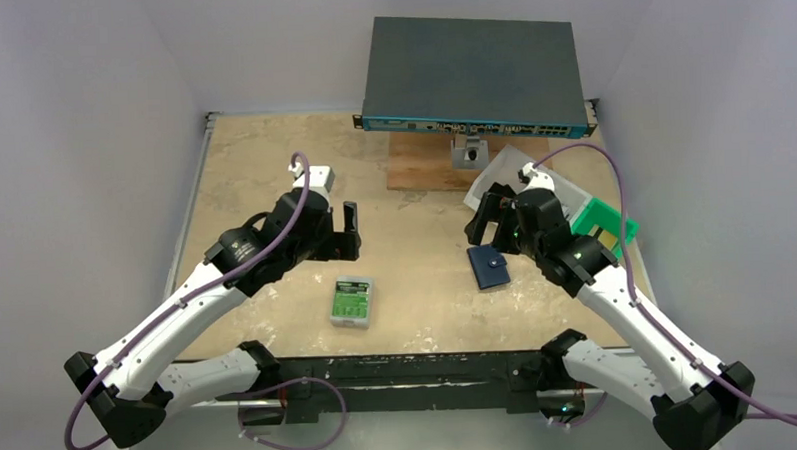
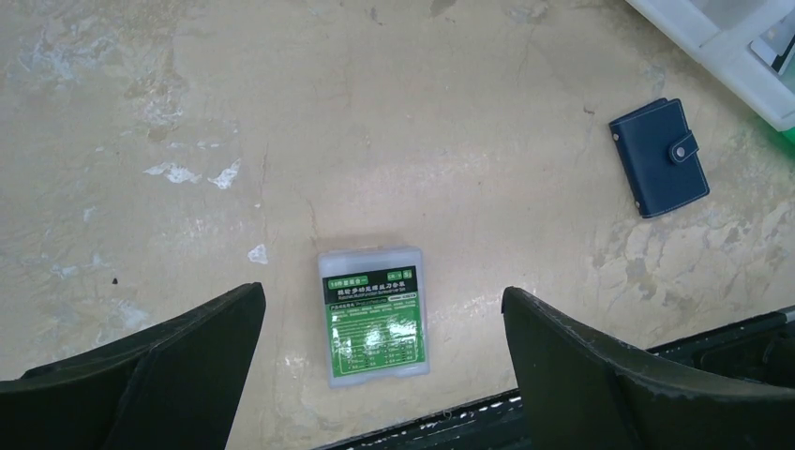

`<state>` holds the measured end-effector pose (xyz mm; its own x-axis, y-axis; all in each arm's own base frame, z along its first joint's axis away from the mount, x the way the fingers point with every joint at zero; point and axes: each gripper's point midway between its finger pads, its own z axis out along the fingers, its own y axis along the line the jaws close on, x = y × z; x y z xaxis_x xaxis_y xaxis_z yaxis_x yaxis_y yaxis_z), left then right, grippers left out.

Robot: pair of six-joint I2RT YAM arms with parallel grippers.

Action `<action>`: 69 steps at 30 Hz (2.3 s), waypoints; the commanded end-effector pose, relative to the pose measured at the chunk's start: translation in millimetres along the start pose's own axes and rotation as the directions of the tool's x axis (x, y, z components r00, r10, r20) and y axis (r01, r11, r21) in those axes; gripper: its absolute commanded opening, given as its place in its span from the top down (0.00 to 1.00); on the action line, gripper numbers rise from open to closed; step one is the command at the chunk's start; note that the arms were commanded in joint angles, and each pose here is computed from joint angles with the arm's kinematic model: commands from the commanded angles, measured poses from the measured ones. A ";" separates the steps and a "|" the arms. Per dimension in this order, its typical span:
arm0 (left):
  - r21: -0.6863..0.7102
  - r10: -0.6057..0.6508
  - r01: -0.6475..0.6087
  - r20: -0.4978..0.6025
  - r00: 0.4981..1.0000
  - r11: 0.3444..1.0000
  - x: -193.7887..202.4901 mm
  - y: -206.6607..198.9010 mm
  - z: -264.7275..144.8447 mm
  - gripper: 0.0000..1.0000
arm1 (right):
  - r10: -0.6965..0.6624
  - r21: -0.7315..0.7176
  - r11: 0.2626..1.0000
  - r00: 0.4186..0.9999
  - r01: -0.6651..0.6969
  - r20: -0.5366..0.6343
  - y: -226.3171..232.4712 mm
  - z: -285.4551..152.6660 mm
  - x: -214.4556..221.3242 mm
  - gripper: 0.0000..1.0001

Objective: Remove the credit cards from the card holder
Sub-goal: Move the card holder to the corner of the board.

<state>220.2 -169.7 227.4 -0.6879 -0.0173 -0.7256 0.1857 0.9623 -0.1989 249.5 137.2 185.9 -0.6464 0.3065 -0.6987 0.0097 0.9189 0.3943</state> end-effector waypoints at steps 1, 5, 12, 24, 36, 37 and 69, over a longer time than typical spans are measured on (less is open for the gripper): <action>-0.016 -0.028 0.029 0.038 0.999 0.999 -8.2 3.0 -2.6 0.00 | -0.007 0.032 0.999 0.998 0.005 0.062 -1.4 0.8 -15.8 0.01; -0.035 -0.042 0.043 0.015 0.999 0.998 -4.1 5.0 -1.6 0.00 | -0.016 0.046 0.999 0.998 0.013 0.063 -4.0 2.3 -15.6 0.01; -0.044 -0.055 0.054 -0.017 0.998 0.998 7.4 7.5 1.8 0.00 | -0.037 0.072 0.997 0.998 0.034 0.041 -8.0 8.6 -11.0 0.03; -0.006 -0.064 0.064 -0.043 0.997 0.998 22.8 5.0 6.0 0.00 | -0.090 0.250 0.962 0.993 0.105 -0.072 -43.7 53.8 26.0 0.35; 0.000 -0.068 0.068 -0.052 0.996 0.998 30.7 8.2 3.2 0.00 | -0.087 0.357 0.920 0.973 0.161 -0.215 -72.4 90.8 71.0 0.53; 0.000 -0.070 0.070 -0.053 0.996 0.998 31.1 8.4 2.8 0.00 | -0.083 0.369 0.915 0.972 0.161 -0.218 -74.6 91.4 72.3 0.54; 0.121 -0.100 0.120 -0.162 0.982 0.985 63.2 -14.1 15.6 0.00 | 0.042 0.063 0.998 0.943 -0.022 -0.331 35.4 79.7 118.2 1.00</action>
<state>186.0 -169.9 176.0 -0.7928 -0.0386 -0.6082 0.1662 0.9465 -0.2767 235.2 173.0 44.1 -0.8584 0.1967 -0.4737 0.1216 0.9753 0.1846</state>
